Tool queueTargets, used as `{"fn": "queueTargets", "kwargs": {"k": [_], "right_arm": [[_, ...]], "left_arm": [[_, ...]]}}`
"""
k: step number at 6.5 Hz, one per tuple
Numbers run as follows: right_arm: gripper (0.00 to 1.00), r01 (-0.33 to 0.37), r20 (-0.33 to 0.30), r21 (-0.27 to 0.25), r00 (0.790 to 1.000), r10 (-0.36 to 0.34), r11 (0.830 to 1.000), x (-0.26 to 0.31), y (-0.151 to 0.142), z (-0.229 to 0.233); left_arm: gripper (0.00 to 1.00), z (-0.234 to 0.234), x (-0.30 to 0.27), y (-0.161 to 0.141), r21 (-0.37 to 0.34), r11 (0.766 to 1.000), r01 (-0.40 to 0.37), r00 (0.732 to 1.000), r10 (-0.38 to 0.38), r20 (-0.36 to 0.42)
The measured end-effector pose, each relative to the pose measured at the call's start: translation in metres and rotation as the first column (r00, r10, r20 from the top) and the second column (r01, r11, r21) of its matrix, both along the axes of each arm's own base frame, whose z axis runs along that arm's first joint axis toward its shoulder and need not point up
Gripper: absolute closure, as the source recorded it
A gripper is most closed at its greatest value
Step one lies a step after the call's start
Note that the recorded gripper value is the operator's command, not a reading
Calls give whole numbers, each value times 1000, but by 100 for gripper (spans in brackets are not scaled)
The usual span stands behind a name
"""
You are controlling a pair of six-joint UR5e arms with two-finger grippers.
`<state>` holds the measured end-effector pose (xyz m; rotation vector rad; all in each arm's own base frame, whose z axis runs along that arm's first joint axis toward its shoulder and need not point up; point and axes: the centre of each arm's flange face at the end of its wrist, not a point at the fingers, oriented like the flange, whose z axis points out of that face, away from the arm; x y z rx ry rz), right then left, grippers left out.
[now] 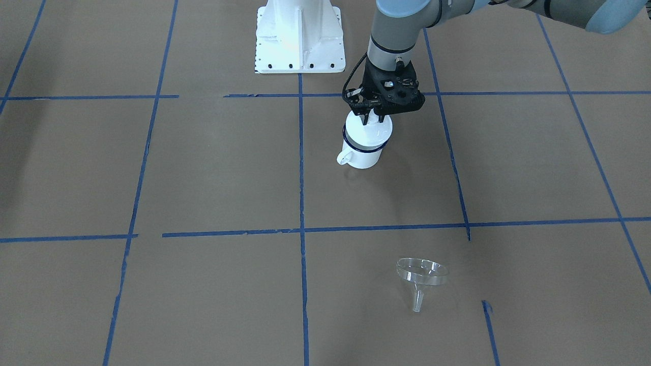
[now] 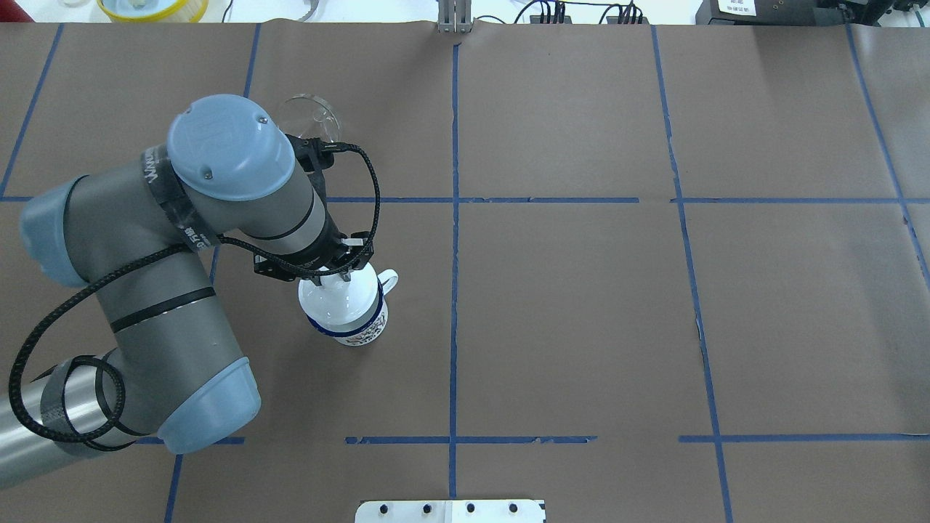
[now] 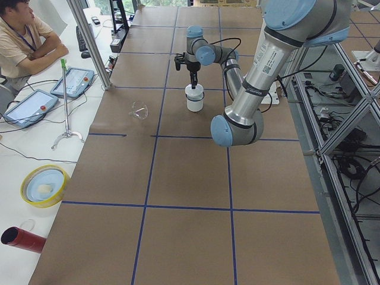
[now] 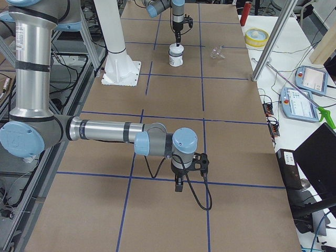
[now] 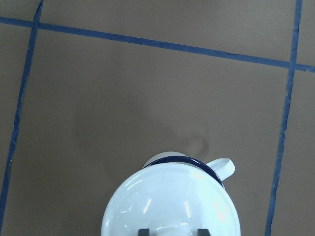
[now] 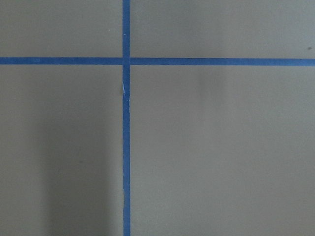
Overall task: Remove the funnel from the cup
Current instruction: 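Lower the lid onto the mug opening and press it down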
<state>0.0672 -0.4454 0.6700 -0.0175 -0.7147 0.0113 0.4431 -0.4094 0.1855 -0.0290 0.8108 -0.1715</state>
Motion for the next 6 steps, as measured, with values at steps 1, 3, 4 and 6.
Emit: {"fn": "queueTargets", "kwargs": {"k": [1, 3, 4, 6], "right_arm": [[0, 0, 0, 0, 1000, 0, 1000, 0, 0, 0], [0, 0, 0, 0, 1000, 0, 1000, 0, 0, 0], [0, 0, 0, 0, 1000, 0, 1000, 0, 0, 0], [0, 0, 0, 0, 1000, 0, 1000, 0, 0, 0]], "left_arm": [[100, 2, 5, 2, -6, 1000, -1, 1000, 1, 0], [100, 5, 8, 5, -12, 1000, -3, 1000, 3, 3], [100, 6, 9, 6, -13, 1000, -3, 1000, 3, 5], [100, 8, 10, 6, -14, 1000, -5, 1000, 5, 7]]}}
